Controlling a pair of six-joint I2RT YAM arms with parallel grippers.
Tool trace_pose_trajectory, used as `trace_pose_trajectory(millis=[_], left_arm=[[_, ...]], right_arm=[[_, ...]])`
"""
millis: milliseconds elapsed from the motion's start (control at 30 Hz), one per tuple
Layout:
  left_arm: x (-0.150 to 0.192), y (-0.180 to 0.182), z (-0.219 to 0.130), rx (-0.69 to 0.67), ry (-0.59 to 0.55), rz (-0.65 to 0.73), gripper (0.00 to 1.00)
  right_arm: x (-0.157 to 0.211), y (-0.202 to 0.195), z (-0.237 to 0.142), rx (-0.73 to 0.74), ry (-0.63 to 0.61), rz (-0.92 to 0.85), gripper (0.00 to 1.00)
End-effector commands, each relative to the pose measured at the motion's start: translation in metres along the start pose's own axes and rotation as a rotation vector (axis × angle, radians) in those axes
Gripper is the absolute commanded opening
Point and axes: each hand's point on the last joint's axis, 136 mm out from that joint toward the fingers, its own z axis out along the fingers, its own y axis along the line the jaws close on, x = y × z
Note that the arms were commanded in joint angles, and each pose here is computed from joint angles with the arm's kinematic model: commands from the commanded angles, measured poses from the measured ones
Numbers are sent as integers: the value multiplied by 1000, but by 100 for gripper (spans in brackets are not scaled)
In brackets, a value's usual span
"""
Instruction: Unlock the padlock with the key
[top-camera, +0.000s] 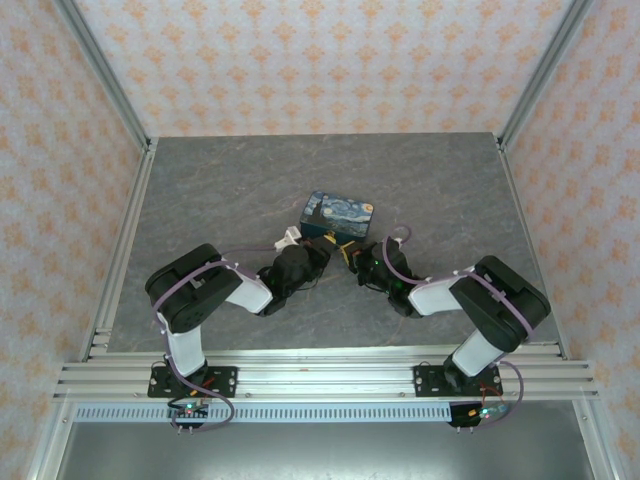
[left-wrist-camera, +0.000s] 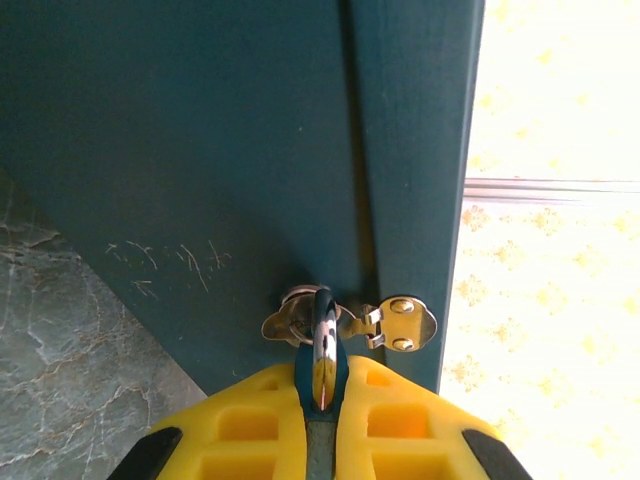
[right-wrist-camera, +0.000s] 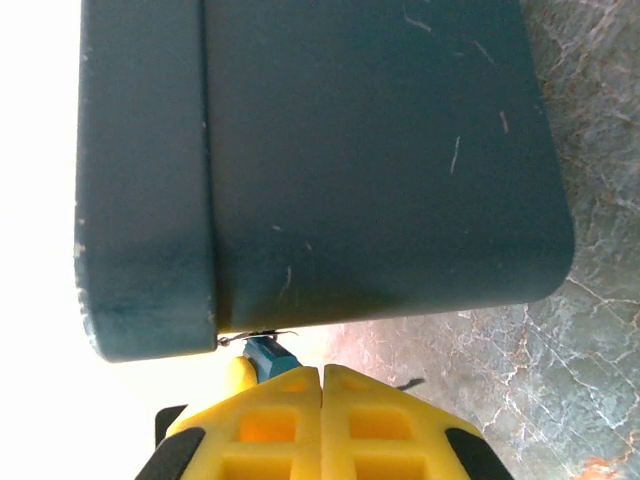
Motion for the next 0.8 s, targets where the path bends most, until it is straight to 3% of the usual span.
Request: trace_pose_trajectory(millis=[0,767], left_arm=[[29,-25,2,84,89,-6,0],[41,-1,-2,30,126,2,0]], right_arm=[[3,30,7,-99,-5,16,0],[4,59,27,-154,-3,-22,0]])
